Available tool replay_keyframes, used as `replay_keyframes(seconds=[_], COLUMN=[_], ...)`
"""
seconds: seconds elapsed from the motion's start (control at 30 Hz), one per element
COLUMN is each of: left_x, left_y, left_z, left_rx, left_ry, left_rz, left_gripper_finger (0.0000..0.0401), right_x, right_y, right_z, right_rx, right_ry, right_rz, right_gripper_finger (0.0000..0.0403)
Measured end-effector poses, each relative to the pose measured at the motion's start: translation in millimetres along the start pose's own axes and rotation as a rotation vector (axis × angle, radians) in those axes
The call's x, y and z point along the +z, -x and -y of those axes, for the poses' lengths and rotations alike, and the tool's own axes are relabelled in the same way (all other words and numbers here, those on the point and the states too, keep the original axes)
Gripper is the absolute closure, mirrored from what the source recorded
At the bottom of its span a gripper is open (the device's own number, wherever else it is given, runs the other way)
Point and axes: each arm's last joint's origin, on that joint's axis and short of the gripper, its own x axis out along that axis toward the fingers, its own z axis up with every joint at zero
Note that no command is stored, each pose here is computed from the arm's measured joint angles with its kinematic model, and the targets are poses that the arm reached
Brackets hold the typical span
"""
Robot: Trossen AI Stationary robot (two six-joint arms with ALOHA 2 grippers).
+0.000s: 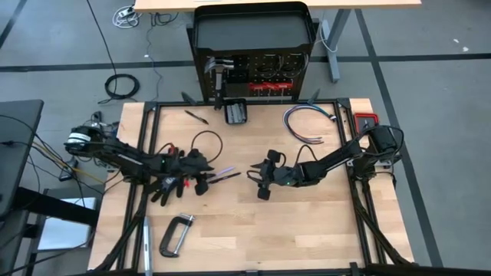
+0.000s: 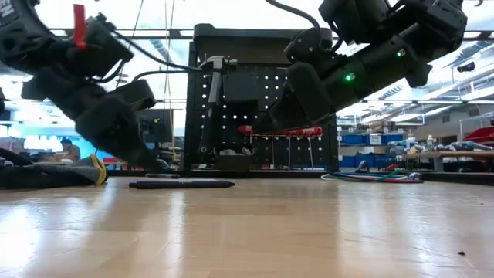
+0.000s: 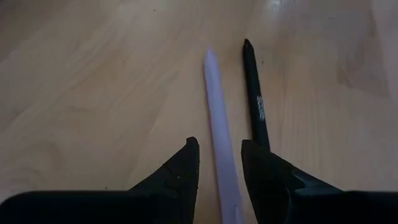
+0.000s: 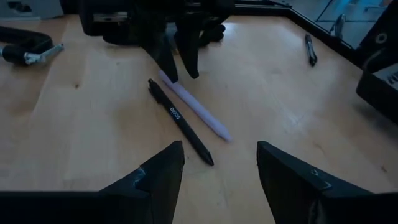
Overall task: Hang tools onto peg board
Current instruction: Put the pink pen on the peg board
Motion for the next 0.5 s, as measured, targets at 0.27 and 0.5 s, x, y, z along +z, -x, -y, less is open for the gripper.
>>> replay_keyframes(seconds=[0.27, 0.5], left_x=[-17.1, -24.3], left_y=[3.0, -5.2], left_z=[-5.4, -0.2], left_rx=[-0.009, -0.039], left_ry=[0.008, -0.015], left_rz=[0.044, -0.001], left_gripper_finger=[0.0277, 0.0277], right_x=[2.7, 4.4], right_y=[-1.1, -3.3], right_z=[2.4, 7.4], right_rx=[-0.013, -0.028], right_ry=[-0.022, -0.035], right_rz=[0.023, 0.034], right_gripper_finger=[0.0194, 0.0197])
